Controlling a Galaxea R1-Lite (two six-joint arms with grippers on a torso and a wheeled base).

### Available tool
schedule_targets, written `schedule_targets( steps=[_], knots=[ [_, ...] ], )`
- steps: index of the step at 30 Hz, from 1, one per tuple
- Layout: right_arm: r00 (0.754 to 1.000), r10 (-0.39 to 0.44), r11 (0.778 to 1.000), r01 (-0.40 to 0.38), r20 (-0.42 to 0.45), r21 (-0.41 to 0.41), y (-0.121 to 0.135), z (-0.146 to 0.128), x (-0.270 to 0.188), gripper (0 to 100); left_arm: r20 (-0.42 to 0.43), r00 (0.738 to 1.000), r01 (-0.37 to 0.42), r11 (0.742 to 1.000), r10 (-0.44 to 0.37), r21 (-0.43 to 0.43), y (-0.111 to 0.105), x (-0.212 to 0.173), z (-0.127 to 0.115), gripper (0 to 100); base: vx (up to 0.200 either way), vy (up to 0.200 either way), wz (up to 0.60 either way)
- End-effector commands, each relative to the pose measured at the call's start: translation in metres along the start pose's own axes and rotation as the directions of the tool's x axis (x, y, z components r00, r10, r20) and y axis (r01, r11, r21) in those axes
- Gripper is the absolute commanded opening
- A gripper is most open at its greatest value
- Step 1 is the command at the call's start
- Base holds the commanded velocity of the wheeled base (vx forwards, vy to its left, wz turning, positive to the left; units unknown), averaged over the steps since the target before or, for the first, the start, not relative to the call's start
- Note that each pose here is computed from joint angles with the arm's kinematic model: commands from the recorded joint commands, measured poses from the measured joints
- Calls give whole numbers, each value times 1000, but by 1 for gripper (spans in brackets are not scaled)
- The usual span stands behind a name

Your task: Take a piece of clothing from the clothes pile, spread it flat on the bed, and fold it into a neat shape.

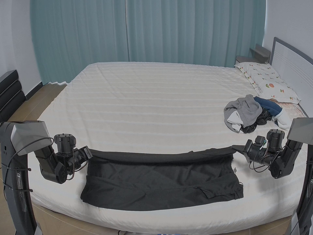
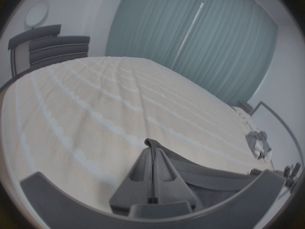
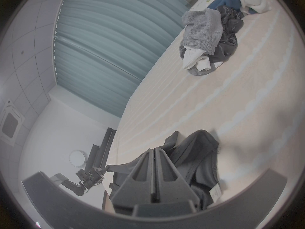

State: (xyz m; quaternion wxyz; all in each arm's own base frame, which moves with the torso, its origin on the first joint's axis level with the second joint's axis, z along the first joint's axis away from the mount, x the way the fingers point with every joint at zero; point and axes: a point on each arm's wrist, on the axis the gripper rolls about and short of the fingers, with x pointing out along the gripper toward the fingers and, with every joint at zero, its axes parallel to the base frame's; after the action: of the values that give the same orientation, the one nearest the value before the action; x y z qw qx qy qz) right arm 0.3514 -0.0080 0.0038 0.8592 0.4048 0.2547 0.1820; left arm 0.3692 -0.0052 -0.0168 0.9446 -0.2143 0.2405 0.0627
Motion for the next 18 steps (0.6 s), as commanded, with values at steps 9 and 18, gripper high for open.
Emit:
schedule_targets(
  steps=[9,18],
  knots=[
    [980,-130,976,99,-151,-194,-12,-24,-20,0,-121,992,-10,973,39,231,9,-30,-30,0,0,0,0],
    [966,-165,963,115,-200,-243,-18,-32,-23,0,-184,981,-3,945,66,326,15,-40,-44,0,0,0,0]
  ],
)
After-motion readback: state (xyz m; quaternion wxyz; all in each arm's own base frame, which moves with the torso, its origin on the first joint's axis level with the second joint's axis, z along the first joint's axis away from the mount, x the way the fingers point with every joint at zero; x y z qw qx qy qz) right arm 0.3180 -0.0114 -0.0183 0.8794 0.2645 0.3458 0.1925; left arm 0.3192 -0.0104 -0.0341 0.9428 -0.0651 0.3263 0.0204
